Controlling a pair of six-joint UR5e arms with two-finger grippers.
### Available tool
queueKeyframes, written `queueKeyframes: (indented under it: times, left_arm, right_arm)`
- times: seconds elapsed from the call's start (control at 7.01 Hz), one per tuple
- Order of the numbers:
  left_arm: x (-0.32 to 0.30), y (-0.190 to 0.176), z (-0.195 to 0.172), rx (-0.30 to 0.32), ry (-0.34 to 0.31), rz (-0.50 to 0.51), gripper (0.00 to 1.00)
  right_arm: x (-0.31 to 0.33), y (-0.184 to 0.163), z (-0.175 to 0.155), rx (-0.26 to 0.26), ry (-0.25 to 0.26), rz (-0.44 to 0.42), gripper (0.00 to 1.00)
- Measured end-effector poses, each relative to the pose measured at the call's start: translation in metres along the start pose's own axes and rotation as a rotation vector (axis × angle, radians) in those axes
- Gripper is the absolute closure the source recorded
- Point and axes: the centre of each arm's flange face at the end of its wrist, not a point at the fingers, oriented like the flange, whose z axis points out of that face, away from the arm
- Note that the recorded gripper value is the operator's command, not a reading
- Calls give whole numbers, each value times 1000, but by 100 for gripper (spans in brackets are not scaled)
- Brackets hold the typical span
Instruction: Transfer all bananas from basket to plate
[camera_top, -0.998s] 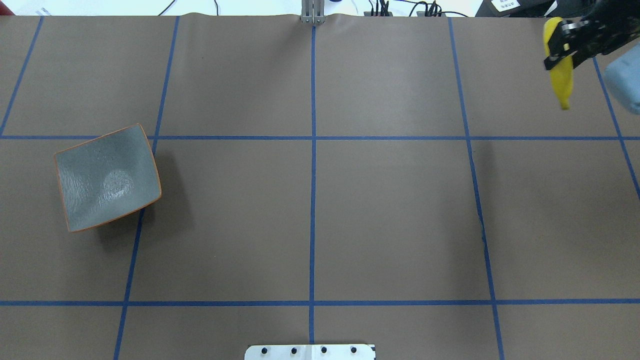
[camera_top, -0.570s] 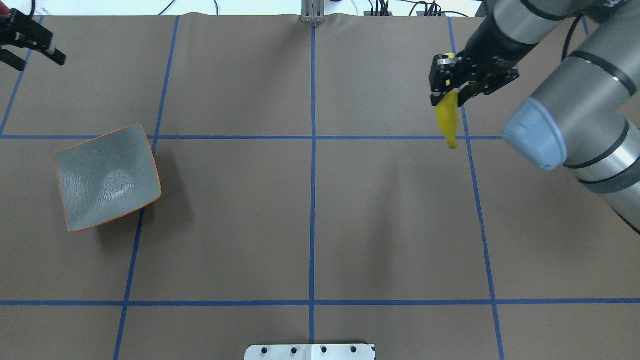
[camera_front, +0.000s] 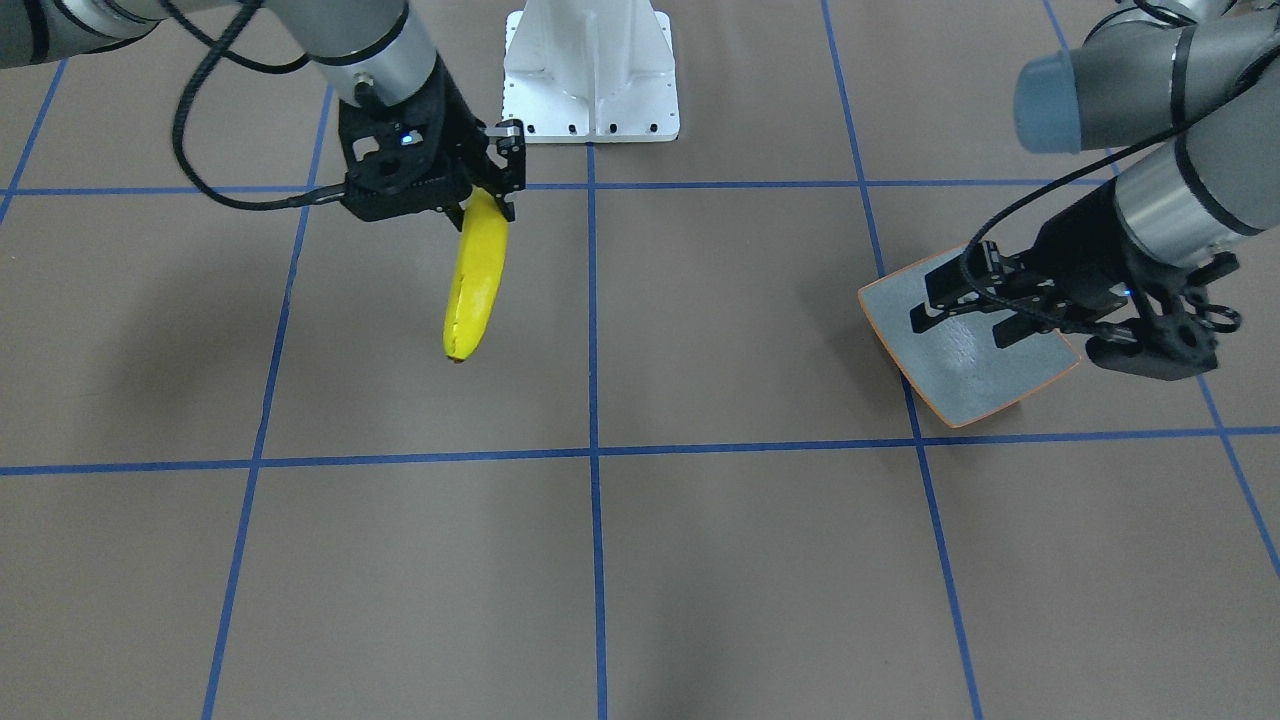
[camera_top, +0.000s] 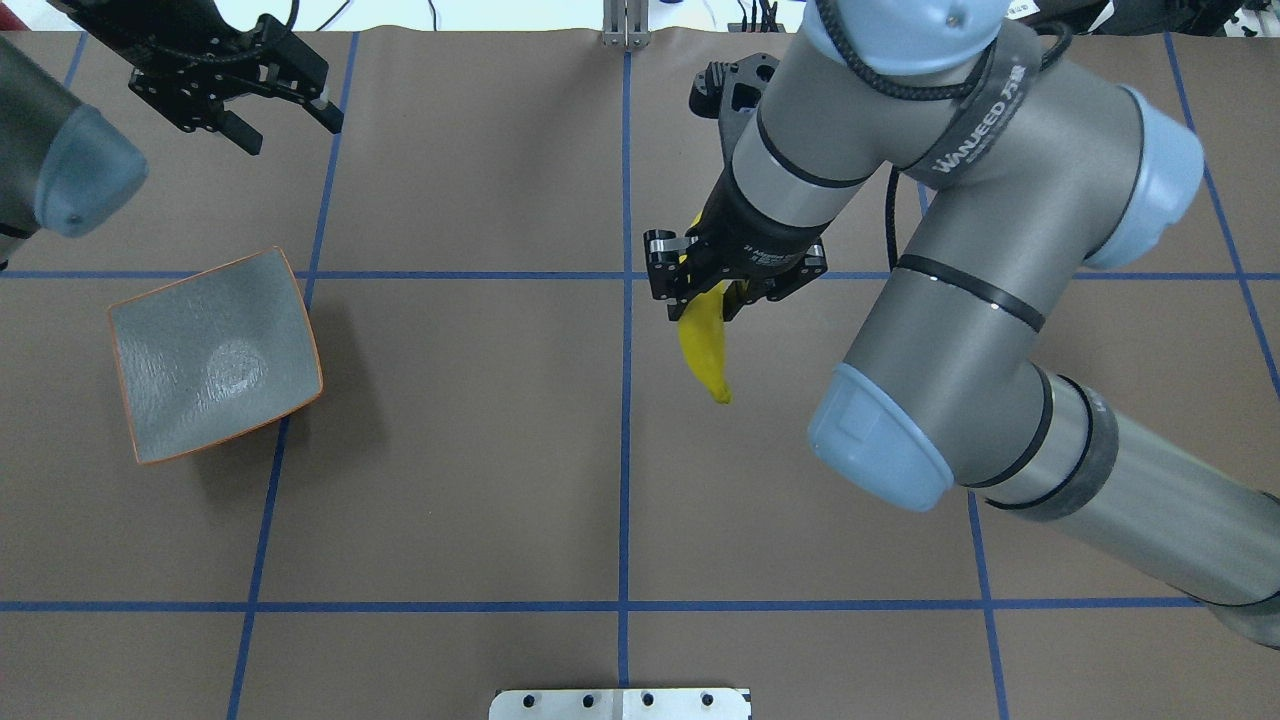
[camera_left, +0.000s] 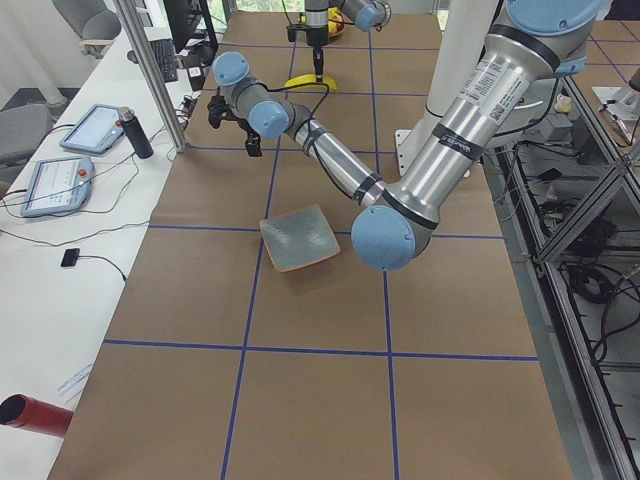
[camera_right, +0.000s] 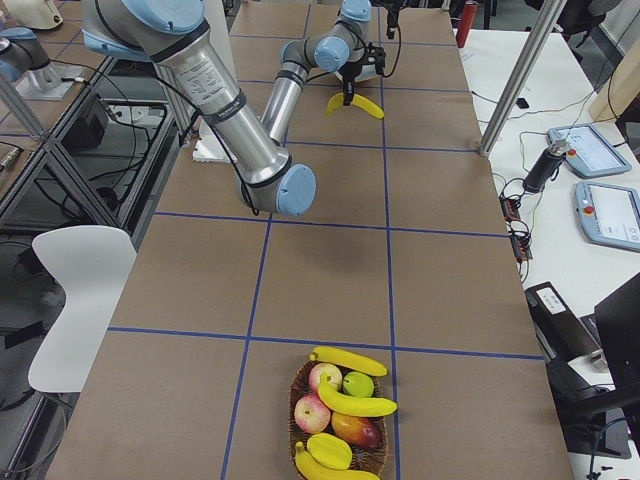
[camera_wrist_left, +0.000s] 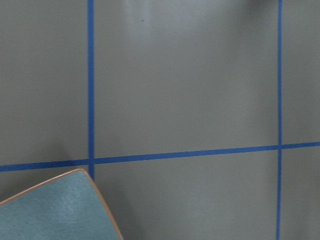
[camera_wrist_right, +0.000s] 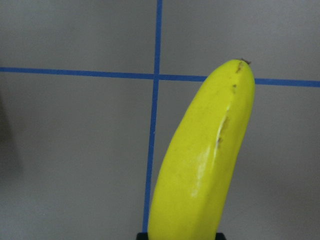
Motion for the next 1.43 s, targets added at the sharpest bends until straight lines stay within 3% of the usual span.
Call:
queueKeyframes:
  times: [0.43, 0.86, 1.43]
  left_arm:
    - [68, 27, 42, 44, 121, -125, 0]
    - [94, 38, 72, 58, 223, -170, 0]
    - [118, 41, 60, 89, 365, -205, 0]
  right_arm:
    - [-31, 24, 16, 5, 1, 10, 100]
    - [-43, 27, 7, 20, -25, -6, 100]
    - [-51, 29, -4, 80, -160, -39, 100]
